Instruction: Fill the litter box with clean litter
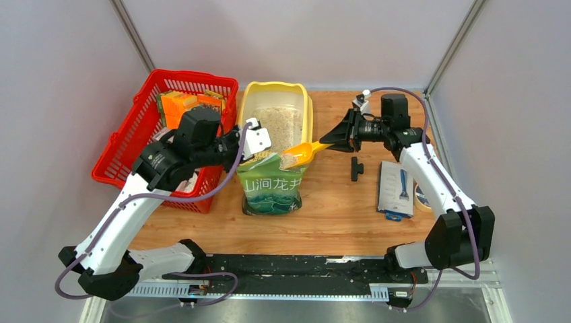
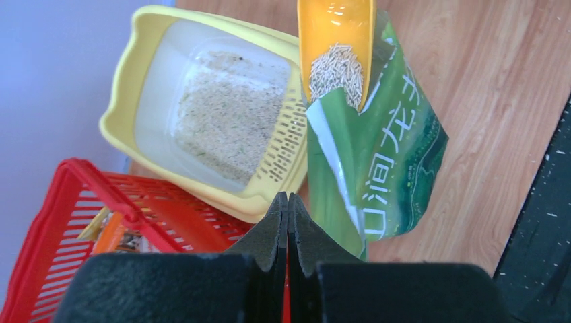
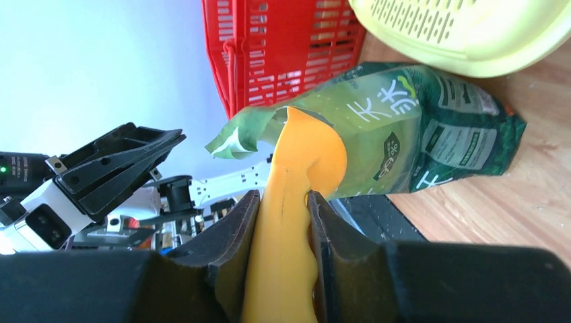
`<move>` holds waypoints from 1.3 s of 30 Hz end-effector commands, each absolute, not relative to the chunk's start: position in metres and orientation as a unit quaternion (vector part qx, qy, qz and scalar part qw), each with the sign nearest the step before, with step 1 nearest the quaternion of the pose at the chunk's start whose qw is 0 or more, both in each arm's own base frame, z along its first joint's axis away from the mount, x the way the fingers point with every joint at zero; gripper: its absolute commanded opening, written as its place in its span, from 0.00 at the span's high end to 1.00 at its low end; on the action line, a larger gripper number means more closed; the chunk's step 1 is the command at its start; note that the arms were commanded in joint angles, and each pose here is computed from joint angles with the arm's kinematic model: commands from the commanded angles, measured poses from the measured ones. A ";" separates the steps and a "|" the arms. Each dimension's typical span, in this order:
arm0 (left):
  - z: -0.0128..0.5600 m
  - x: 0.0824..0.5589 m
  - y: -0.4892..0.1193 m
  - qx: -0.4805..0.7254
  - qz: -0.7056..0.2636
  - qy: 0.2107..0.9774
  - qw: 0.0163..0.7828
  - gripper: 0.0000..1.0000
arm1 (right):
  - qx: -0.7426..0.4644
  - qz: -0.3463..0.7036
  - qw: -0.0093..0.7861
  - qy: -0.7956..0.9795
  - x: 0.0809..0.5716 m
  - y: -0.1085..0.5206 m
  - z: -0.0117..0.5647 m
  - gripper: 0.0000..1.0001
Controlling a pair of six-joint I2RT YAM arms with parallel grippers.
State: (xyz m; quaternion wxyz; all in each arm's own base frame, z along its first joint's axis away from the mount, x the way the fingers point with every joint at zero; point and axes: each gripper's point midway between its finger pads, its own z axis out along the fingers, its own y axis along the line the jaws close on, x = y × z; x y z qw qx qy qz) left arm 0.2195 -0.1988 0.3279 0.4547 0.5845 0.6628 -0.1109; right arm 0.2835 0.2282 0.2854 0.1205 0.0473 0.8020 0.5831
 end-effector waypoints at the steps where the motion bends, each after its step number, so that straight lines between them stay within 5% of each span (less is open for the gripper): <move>1: 0.362 0.223 -0.189 0.567 -0.087 0.645 0.504 1.00 | 0.041 0.577 0.184 0.794 0.296 0.218 0.303 1.00; 9: 0.361 0.223 -0.188 0.564 -0.087 0.647 0.506 1.00 | 0.018 0.611 0.132 0.780 0.280 0.211 0.256 1.00; 22: 0.358 0.223 -0.186 0.567 -0.080 0.646 0.504 1.00 | -0.005 0.637 0.143 0.758 0.280 0.204 0.294 1.00; 23: 0.357 0.222 -0.187 0.570 -0.084 0.644 0.502 0.96 | -0.006 0.637 0.145 0.757 0.280 0.203 0.296 1.00; 24: 0.354 0.219 -0.187 0.575 -0.088 0.646 0.495 0.75 | -0.005 0.637 0.146 0.757 0.281 0.202 0.297 1.00; 25: 0.353 0.216 -0.187 0.577 -0.093 0.645 0.492 0.66 | -0.001 0.637 0.148 0.757 0.282 0.199 0.299 1.00; 28: 0.344 0.204 -0.190 0.586 -0.121 0.646 0.474 0.44 | 0.002 0.636 0.149 0.757 0.284 0.194 0.301 1.00; 33: 0.330 0.183 -0.199 0.599 -0.175 0.646 0.440 0.34 | -0.009 0.635 0.141 0.760 0.281 0.192 0.299 1.00; 39: 0.326 0.185 -0.198 0.594 -0.172 0.653 0.437 0.34 | -0.013 0.645 0.133 0.753 0.281 0.187 0.306 1.00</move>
